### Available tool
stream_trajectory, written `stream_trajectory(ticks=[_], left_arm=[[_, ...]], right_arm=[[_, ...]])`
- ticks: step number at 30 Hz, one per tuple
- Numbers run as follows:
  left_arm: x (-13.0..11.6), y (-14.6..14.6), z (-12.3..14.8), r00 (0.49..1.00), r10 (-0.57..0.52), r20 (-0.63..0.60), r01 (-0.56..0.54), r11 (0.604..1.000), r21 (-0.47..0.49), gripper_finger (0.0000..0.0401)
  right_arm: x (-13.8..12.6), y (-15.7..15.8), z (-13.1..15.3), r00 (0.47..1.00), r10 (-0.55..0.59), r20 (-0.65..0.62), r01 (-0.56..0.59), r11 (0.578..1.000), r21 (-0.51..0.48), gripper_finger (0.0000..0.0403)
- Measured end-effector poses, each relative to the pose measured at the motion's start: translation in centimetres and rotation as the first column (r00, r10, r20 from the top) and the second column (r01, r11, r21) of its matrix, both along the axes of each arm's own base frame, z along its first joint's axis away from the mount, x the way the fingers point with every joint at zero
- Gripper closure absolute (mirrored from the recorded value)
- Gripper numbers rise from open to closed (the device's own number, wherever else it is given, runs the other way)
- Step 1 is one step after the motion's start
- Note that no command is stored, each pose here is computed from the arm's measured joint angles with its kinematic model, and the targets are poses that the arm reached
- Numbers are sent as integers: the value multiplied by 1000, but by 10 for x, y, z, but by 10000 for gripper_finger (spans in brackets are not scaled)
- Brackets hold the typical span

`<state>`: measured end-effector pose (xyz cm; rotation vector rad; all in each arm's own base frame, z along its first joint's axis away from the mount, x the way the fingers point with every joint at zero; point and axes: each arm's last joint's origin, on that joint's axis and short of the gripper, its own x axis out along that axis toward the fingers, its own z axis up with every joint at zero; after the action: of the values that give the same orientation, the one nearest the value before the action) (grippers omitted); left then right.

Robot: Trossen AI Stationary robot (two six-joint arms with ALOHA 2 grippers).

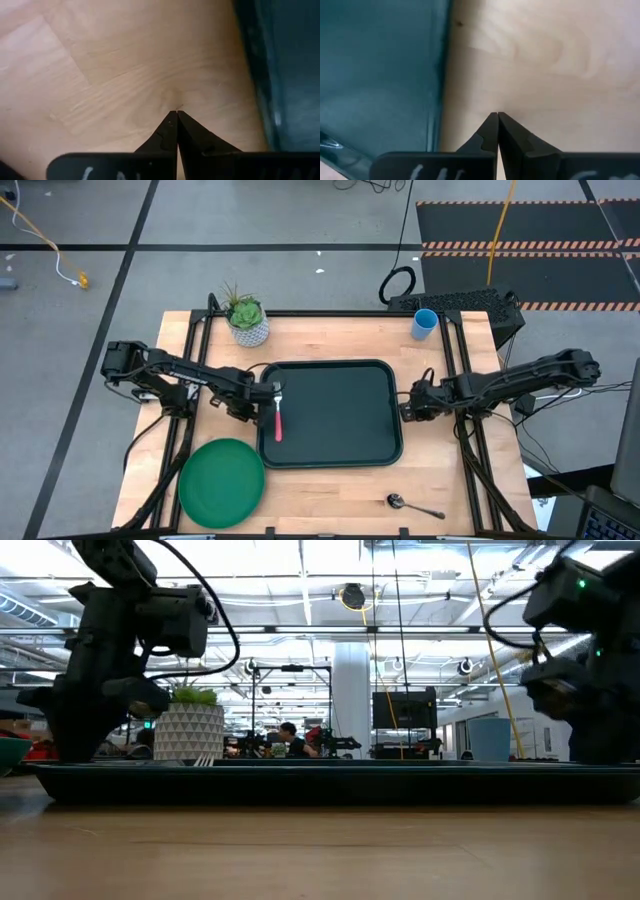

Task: Pick and place plate/cup/fork/spoon on tray
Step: Adjust the dark green serving tray

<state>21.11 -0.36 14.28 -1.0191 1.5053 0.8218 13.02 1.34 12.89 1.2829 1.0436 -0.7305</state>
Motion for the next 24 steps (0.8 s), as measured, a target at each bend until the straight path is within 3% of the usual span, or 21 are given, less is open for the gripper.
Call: stream_trajectory(ticks=[5, 15, 24], left_arm=[[1, 0, 0, 1000, 6, 8, -6, 1000, -1, 397], [9, 11, 0, 994, 55, 94, -56, 998, 13, 398], [8, 24, 0, 992, 77, 97, -80, 997, 19, 396]], right_arm=[[-2, 0, -9, 998, -53, 22, 52, 998, 29, 403], [1, -1, -8, 997, -52, 63, 52, 999, 7, 403], [5, -1, -6, 991, -70, 116, 73, 997, -17, 403]])
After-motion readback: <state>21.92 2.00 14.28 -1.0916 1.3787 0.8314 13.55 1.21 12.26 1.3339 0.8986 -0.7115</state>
